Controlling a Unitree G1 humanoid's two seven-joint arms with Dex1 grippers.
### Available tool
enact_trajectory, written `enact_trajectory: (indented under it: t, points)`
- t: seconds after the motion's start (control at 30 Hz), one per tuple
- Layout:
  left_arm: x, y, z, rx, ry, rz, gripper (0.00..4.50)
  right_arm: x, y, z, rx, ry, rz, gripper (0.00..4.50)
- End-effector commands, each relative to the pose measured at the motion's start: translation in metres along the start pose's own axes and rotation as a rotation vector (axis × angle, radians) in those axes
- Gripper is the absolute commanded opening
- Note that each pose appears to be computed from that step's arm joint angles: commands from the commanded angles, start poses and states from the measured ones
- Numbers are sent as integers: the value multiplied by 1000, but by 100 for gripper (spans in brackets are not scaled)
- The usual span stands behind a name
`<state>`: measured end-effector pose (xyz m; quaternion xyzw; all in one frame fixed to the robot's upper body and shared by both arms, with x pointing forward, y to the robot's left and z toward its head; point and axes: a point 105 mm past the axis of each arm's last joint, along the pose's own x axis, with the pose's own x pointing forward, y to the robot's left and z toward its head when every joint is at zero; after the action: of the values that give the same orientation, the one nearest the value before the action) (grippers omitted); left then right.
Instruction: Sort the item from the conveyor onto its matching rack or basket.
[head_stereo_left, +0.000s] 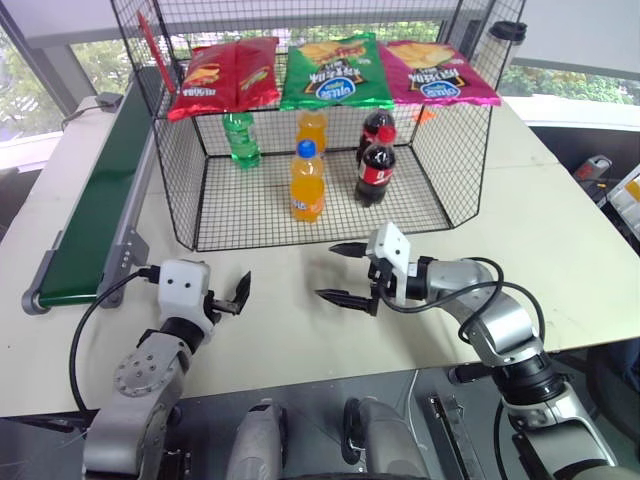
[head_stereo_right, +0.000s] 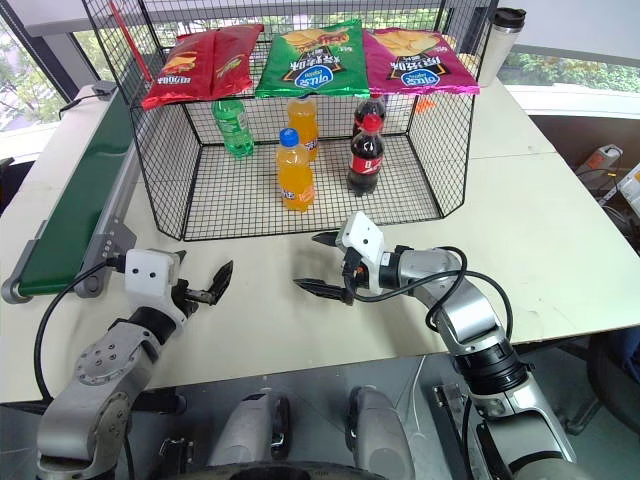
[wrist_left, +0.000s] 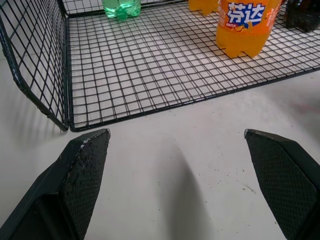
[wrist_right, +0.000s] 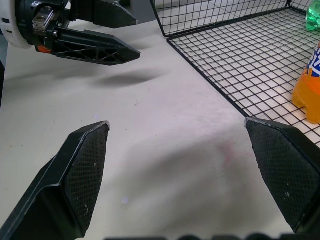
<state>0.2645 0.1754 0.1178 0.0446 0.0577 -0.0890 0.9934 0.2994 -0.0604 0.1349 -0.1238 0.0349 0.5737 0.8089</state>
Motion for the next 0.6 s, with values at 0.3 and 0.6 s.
enact_trajectory:
  t: [0.3, 0.6]
  points:
    - [-9, 7, 25, 45, -65, 70, 446, 4, 6, 25, -122, -171, 33, 450]
    - [-23, 33, 46, 39, -136, 260, 446, 7, 8, 28, -119, -156, 73, 450]
